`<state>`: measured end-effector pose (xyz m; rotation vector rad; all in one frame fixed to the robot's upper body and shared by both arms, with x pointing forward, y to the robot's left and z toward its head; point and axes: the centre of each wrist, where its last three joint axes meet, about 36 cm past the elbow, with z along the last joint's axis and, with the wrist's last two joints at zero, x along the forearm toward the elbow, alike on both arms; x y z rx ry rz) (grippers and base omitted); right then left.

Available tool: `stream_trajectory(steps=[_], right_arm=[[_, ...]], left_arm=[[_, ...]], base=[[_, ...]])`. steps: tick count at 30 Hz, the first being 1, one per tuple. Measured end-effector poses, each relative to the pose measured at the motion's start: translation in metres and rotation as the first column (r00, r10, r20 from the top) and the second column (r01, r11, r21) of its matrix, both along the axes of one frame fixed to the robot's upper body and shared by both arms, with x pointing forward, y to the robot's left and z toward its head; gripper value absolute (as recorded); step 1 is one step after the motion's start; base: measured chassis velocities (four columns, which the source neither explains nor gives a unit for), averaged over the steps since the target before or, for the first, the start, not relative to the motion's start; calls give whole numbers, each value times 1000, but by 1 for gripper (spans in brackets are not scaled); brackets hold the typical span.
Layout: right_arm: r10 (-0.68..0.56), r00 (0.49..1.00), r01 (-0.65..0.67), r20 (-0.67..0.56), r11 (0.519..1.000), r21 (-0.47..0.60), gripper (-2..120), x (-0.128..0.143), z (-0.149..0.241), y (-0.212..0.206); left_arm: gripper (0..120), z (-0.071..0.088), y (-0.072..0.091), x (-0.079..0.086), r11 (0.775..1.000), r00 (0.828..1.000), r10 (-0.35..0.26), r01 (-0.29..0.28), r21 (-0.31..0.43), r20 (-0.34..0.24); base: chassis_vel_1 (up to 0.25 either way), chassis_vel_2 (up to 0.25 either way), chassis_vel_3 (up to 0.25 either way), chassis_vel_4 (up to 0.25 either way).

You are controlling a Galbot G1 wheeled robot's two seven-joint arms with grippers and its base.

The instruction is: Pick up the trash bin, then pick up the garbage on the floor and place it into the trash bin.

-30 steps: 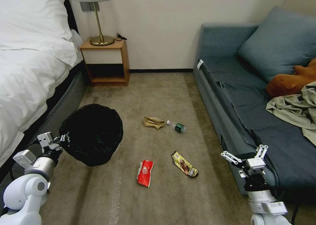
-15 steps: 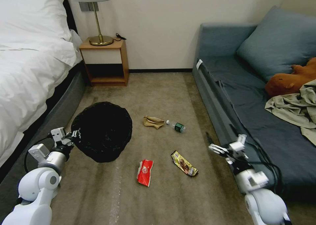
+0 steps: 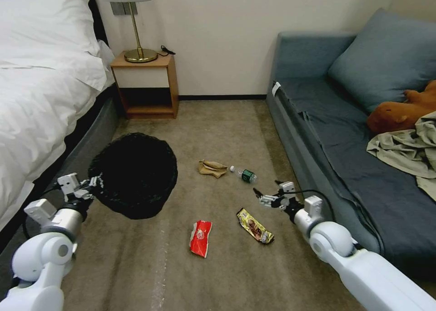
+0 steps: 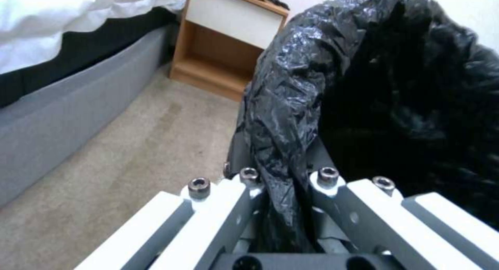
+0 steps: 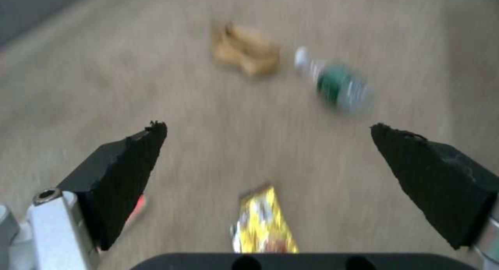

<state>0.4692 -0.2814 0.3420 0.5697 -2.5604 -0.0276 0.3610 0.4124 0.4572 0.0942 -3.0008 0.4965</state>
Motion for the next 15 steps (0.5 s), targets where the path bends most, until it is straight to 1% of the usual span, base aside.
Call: stream_trajectory(steps=[1,3,4,7,8,10,11,13,14,15], right_arm=[[0,1000,0,0,1000,0,100,0,0,0],[19,994,-22,-103,999,-26,100,24,3,5],[19,994,-22,-103,999,-26,100,24,3,5],[59,966,-77,-252,995,-59,100,46,5,7],[59,966,-77,-252,995,-59,100,46,5,7],[73,934,-98,-349,994,-56,100,54,5,0],[73,934,-98,-349,994,-56,100,54,5,0],[96,906,-128,-412,991,-49,100,56,-1,-12],[96,906,-128,-412,991,-49,100,56,-1,-12],[119,886,-153,-449,987,-41,100,58,-8,-25]], left_arm=[[4,0,0,0,1000,1000,0,0,0,0],[4,3,7,-2,1000,1000,5,-5,-1,2],[4,3,7,-2,1000,1000,5,-5,-1,2],[4,3,17,-3,1000,1000,17,-17,-4,1],[4,3,17,-3,1000,1000,17,-17,-4,1],[4,2,22,-4,1000,1000,24,-24,-10,-1],[4,2,22,-4,1000,1000,24,-24,-10,-1],[4,0,24,-4,1000,1000,25,-25,-17,-4],[4,0,24,-4,1000,1000,25,-25,-17,-4],[4,-2,25,-4,999,1000,25,-26,-24,-4]], base=[[0,0,0,0],[0,0,0,0],[0,0,0,0],[0,0,0,0],[0,0,0,0],[0,0,0,0],[0,0,0,0],[0,0,0,0],[0,0,0,0],[0,0,0,0]])
